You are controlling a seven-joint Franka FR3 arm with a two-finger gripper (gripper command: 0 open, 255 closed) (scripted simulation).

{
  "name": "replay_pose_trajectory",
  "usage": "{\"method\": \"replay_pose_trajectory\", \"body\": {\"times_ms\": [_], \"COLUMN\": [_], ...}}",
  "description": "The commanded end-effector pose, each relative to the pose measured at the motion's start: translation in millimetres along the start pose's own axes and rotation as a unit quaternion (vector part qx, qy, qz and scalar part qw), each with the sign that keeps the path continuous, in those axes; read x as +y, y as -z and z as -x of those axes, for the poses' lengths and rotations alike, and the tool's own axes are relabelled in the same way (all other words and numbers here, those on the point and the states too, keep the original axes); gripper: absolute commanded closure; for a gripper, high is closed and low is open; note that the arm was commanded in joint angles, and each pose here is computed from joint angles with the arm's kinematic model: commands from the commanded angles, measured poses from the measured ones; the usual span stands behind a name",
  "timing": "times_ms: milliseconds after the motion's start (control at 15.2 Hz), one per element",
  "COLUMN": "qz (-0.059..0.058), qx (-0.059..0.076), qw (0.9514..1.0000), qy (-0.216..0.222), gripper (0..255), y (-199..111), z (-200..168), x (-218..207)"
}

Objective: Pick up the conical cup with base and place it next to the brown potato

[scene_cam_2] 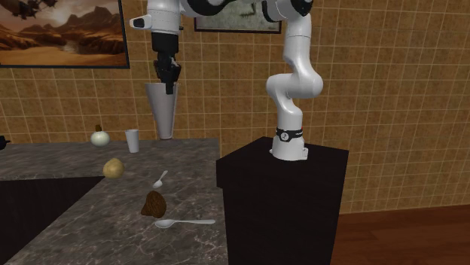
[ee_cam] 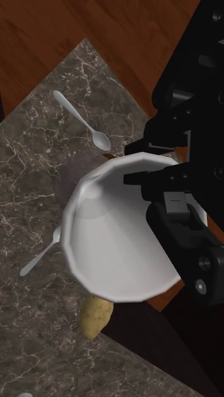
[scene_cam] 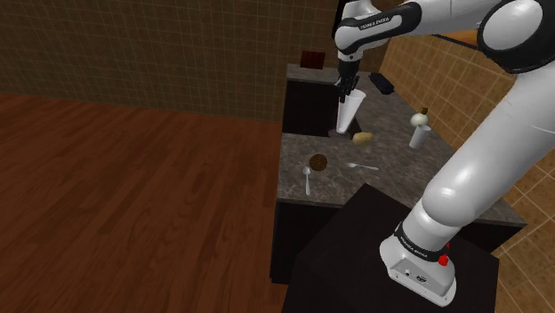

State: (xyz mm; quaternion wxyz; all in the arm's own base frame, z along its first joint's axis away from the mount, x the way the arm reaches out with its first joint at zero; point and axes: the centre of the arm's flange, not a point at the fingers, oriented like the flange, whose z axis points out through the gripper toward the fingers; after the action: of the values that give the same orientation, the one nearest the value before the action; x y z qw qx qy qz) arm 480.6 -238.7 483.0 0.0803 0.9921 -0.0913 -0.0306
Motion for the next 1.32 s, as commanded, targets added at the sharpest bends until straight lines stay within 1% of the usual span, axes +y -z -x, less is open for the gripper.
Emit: {"method": "replay_pose_trajectory", "body": {"times_ms": [0, 1254], "qz": [0.000, 0.000], "qx": [0.001, 0.001], "qw": [1.0000, 1.0000], "qy": [0.001, 0.001], "gripper": [255, 255], "y": [-10.7, -111.2], "z": [-10.8, -121.4], "x": [23.6, 225.1]}}
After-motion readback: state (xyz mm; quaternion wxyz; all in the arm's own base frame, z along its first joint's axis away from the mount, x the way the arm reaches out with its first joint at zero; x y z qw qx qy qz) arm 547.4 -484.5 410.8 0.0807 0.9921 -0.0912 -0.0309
